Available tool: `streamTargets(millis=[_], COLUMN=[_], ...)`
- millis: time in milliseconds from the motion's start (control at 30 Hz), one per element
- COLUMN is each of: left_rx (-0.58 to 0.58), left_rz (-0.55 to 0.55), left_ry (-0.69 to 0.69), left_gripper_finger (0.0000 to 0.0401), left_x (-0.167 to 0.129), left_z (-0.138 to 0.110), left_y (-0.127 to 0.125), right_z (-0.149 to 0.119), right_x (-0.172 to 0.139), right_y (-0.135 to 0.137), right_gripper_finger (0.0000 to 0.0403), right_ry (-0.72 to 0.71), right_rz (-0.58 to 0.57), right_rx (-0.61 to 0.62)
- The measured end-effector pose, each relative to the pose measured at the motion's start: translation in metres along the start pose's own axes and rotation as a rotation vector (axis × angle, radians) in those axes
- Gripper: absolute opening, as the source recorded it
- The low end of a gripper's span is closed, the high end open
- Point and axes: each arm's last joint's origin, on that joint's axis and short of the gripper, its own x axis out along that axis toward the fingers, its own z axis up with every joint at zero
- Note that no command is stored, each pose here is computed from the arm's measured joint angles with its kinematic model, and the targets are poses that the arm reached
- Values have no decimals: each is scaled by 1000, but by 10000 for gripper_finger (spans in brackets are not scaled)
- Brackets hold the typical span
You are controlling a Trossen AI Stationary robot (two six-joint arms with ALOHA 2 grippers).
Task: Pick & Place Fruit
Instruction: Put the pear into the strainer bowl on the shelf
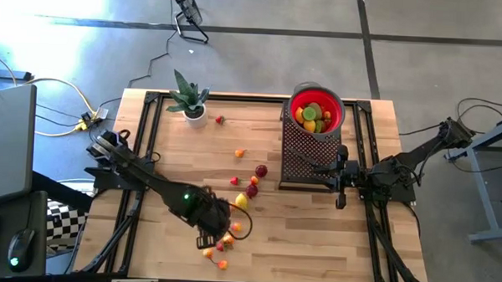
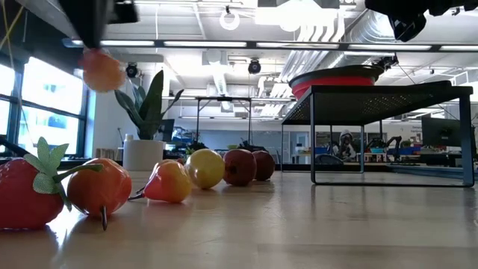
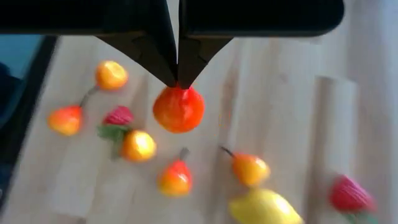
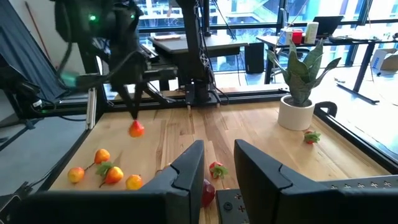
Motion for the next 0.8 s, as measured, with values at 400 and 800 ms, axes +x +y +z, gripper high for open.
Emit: streamTargets(millis=[400, 800], left_rx=[183, 237], left_rz=[86, 235], left_ry=[-185, -619], left_gripper_finger=[0, 0], left_x=[-34, -96], left_z=[66, 134], left_y=[63, 138], right_z=[0, 0], right_x=[0, 0], right_y=[0, 0], right_gripper_finger=[81, 81], right_ry=[1, 1], right_rz=[-1, -2], right_rx=[-10, -56])
